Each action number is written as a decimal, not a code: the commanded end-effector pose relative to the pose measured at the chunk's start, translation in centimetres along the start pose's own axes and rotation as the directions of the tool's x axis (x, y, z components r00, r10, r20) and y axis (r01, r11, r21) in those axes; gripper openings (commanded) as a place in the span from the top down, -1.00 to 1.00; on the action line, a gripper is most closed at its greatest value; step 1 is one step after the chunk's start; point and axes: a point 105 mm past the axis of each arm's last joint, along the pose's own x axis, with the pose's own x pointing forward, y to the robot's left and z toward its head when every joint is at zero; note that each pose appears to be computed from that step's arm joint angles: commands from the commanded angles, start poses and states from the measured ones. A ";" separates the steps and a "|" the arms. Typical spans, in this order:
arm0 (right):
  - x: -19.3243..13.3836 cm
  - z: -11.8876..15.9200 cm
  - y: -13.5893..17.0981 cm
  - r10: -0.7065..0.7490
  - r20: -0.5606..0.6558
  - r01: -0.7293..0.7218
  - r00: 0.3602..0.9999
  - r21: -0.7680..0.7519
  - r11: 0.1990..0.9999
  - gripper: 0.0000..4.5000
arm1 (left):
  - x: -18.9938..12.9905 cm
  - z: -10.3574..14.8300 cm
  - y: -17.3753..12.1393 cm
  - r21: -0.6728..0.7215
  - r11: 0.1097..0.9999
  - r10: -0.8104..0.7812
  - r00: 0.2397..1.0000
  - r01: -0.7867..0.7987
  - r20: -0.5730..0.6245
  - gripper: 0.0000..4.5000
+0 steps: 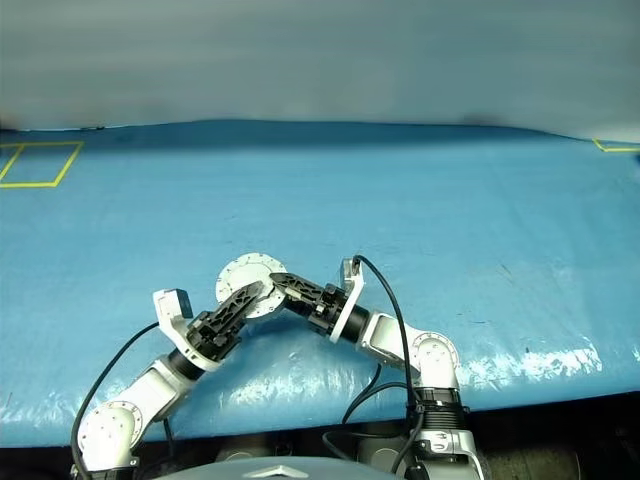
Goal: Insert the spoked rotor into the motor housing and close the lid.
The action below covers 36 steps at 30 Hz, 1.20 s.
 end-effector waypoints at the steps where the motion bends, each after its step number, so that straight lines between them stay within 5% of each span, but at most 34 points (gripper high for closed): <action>1: 0.5 0.1 2.9 0.121 -0.016 -0.122 0.992 -0.048 0.991 -0.06 | 0.3 0.4 -0.1 0.000 1.000 -0.021 0.999 0.021 0.029 -0.77; 8: 0.4 0.2 2.3 0.086 -0.008 -0.086 0.996 -0.065 0.994 -0.06 | 0.0 2.0 0.4 0.031 0.999 0.033 0.994 -0.037 0.107 -0.21; 17: 0.6 0.6 1.5 0.026 0.015 -0.024 1.000 -0.129 0.991 -0.06 | 0.4 1.9 0.7 0.050 0.997 0.059 0.993 -0.064 0.107 -0.18; 25: 0.5 2.2 0.6 -0.035 0.160 0.072 0.986 -0.231 0.970 -0.06 | 0.4 2.1 0.5 0.071 0.994 0.073 0.991 -0.081 0.113 -0.15; 31: 0.5 1.9 0.7 -0.002 0.130 0.028 0.991 -0.199 0.980 -0.93 | 0.4 3.0 0.2 0.079 0.994 0.059 0.985 -0.073 0.164 -0.15; 36: 0.3 1.8 0.8 -0.003 0.119 0.027 0.993 -0.203 0.979 -0.98 | 0.0 5.6 -0.1 0.131 0.986 0.063 0.962 -0.101 0.265 -0.15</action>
